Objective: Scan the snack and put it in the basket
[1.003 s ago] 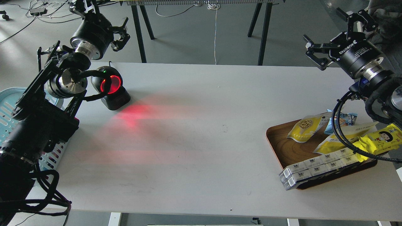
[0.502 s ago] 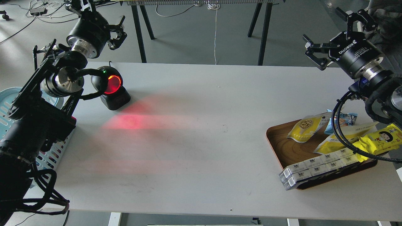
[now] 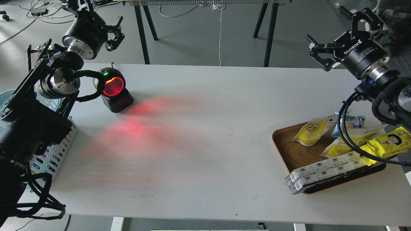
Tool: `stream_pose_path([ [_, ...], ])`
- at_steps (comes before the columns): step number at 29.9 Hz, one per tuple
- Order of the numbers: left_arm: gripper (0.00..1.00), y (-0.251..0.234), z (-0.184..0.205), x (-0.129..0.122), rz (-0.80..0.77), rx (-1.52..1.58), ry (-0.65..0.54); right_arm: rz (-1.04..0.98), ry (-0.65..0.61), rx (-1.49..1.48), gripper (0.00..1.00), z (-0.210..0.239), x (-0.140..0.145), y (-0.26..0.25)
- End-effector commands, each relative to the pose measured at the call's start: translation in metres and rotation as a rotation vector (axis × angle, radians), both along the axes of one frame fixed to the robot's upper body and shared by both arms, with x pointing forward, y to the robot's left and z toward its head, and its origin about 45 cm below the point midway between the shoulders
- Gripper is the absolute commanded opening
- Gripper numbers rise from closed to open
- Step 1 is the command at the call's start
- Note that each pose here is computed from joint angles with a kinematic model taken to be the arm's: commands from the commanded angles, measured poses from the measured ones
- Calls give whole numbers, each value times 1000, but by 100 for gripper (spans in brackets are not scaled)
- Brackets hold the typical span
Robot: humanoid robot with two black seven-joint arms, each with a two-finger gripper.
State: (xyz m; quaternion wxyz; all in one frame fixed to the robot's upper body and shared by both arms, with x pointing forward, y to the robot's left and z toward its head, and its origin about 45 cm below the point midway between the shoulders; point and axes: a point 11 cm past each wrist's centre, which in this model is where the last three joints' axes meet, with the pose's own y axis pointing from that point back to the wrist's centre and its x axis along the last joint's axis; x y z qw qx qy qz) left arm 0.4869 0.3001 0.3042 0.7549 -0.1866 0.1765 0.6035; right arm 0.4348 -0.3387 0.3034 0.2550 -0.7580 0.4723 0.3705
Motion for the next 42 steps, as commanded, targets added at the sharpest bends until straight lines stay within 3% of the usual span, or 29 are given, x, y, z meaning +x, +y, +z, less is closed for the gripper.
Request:
stream_pose_path([
  [1,100,3,2,-1,9,-5,-9,3,0,-12,99,0,-2,-2],
  [20,100,-28,20,-13,-64,-15,-63,-52,-71,-262,99,60,-20,-67],
  [31,100,-30,20,-13,-67,-18,-64,115,-78,-560,99,98,-3,-22],
  [37,100,-34,20,-13,-70,-28,-68,376,-57,-1018,99,105,-18,17],
  [42,100,-35,20,-13,-73,-33,-70,531,129,-1339,99,99,-38,30],
])
